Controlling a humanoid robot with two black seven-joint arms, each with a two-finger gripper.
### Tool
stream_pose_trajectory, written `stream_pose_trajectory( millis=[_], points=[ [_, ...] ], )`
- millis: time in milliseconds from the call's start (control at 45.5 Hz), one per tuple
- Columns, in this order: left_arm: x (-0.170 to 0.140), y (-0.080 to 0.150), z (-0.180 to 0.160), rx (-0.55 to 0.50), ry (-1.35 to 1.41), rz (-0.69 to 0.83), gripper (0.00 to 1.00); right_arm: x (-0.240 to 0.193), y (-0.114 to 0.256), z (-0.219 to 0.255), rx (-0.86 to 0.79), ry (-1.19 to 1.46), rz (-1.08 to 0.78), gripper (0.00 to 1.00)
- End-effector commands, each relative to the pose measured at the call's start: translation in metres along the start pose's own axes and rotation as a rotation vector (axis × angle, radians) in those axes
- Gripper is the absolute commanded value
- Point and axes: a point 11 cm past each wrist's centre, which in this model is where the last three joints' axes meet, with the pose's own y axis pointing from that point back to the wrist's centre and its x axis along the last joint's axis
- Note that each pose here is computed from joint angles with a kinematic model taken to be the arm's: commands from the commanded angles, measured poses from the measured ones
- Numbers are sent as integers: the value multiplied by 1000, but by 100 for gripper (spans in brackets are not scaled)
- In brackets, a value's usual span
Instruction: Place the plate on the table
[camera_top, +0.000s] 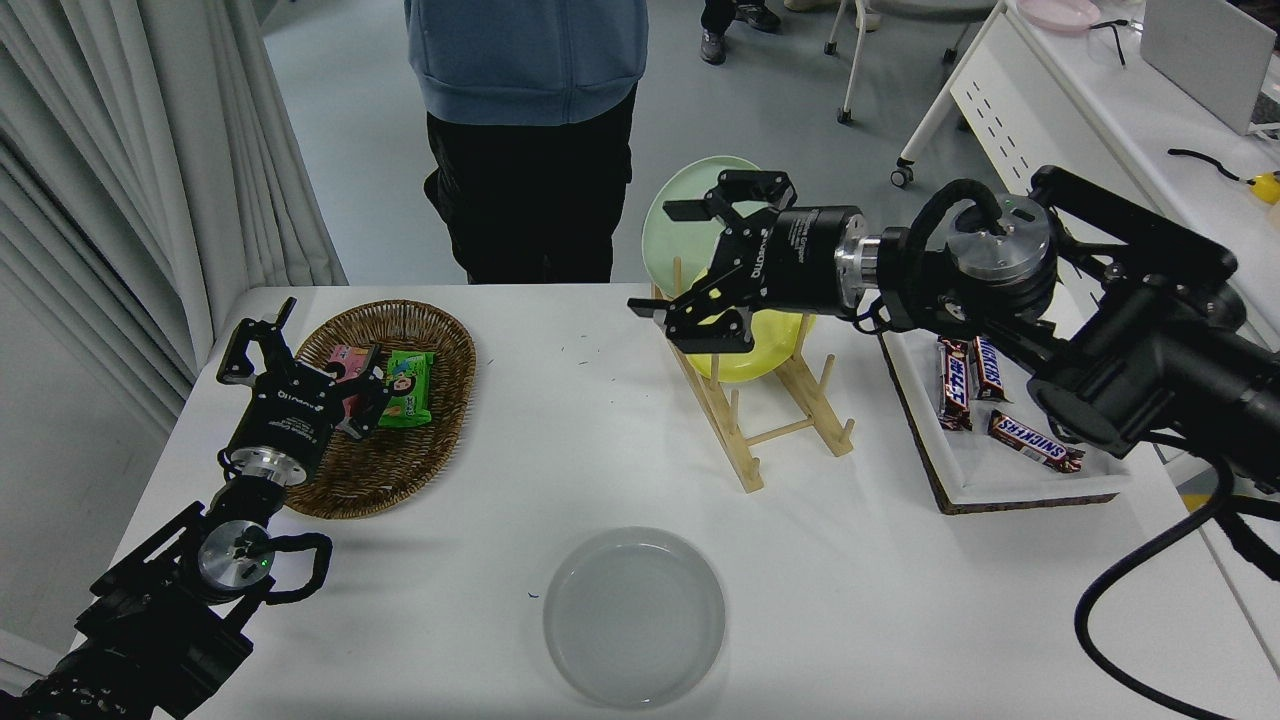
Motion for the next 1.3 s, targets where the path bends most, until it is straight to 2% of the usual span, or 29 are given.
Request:
stream_pose_trajectory(
  millis=[0,154,462,615,769,1055,1275],
  points=[
    [0,0,0,-1,1,-1,100,34,17,-39,344,160,21,100],
    [0,0,0,2,-1,0,100,59,32,-54,522,242,79,100],
    [0,0,0,1,-1,0,100,98,42,-42,543,214,144,100],
    [0,0,0,1,-1,0,100,109,43,-33,584,179,85,100],
    [0,0,0,1,-1,0,100,145,44,-23,636,166,64,100],
    [0,0,0,0,0,1,100,229,62,16,627,31,189,100],
    [0,0,0,-1,1,-1,100,257,70,31,670,-56,236,100]
  ],
)
